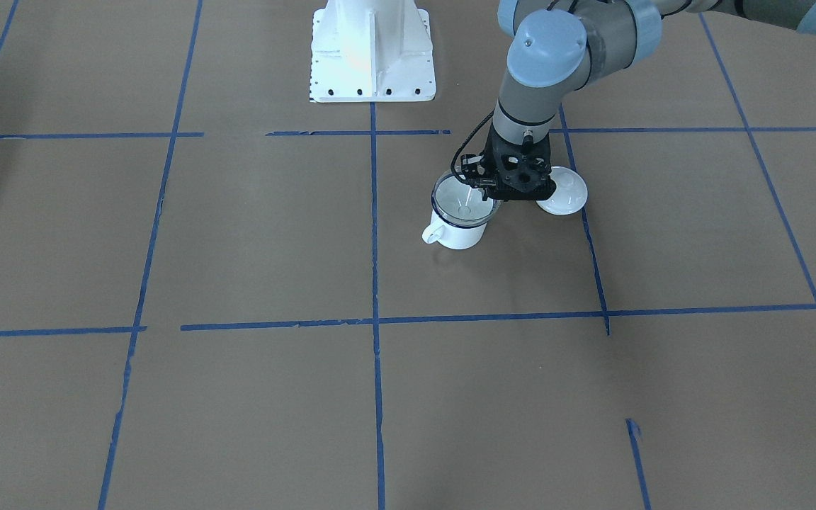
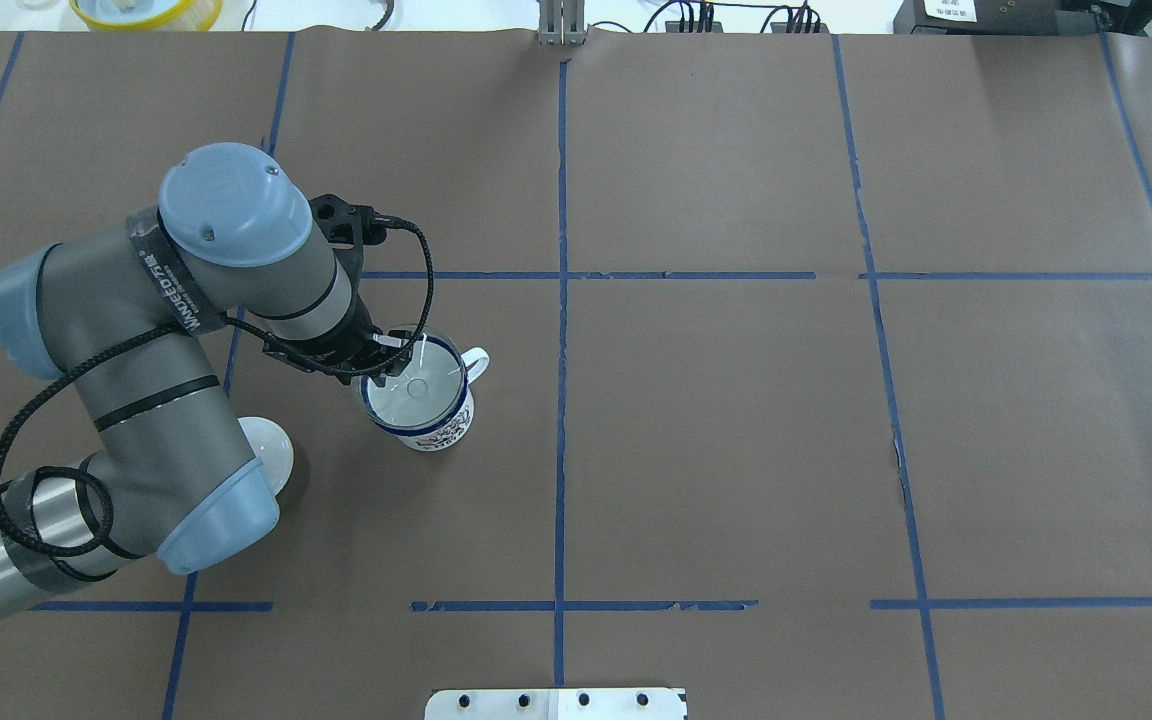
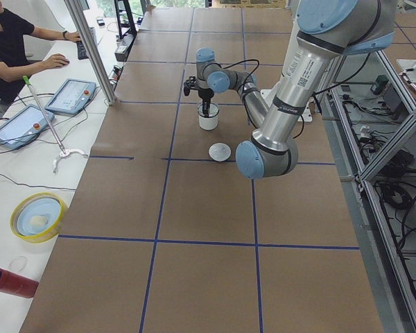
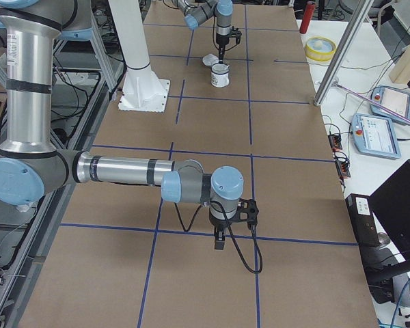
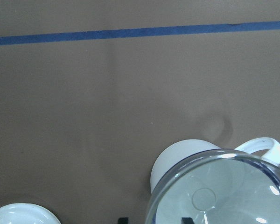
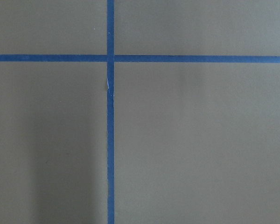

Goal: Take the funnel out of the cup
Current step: 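Close the left gripper on the funnel's rim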

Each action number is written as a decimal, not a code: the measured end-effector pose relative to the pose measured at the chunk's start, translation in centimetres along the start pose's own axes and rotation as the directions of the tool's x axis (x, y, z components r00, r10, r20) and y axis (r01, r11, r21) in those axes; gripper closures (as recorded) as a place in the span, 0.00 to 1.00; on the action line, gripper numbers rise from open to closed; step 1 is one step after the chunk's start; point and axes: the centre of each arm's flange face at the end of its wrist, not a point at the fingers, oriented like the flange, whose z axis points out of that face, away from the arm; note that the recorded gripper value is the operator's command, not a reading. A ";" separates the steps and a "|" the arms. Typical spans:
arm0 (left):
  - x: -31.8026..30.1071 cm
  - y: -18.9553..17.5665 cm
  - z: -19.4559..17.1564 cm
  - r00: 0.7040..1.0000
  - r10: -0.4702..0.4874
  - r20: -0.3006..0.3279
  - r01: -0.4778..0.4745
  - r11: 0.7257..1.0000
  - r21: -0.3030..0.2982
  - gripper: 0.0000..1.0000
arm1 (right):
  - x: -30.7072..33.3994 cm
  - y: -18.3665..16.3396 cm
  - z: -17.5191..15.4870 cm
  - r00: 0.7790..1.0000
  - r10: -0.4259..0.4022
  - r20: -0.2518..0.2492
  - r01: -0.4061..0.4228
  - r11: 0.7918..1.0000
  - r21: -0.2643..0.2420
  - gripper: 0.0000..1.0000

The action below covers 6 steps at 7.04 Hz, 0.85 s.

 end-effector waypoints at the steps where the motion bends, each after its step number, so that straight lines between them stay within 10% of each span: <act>1: -0.1 0.0 0.0 1.000 0.000 0.000 0.000 1.000 0.000 0.84 | 0.0 0.0 0.0 1.000 0.000 0.000 0.000 1.000 0.000 0.00; 6: -0.2 0.2 -0.7 1.000 0.015 -0.009 -0.015 1.000 0.011 1.00 | 0.0 0.0 0.0 1.000 0.000 0.000 0.000 1.000 0.000 0.00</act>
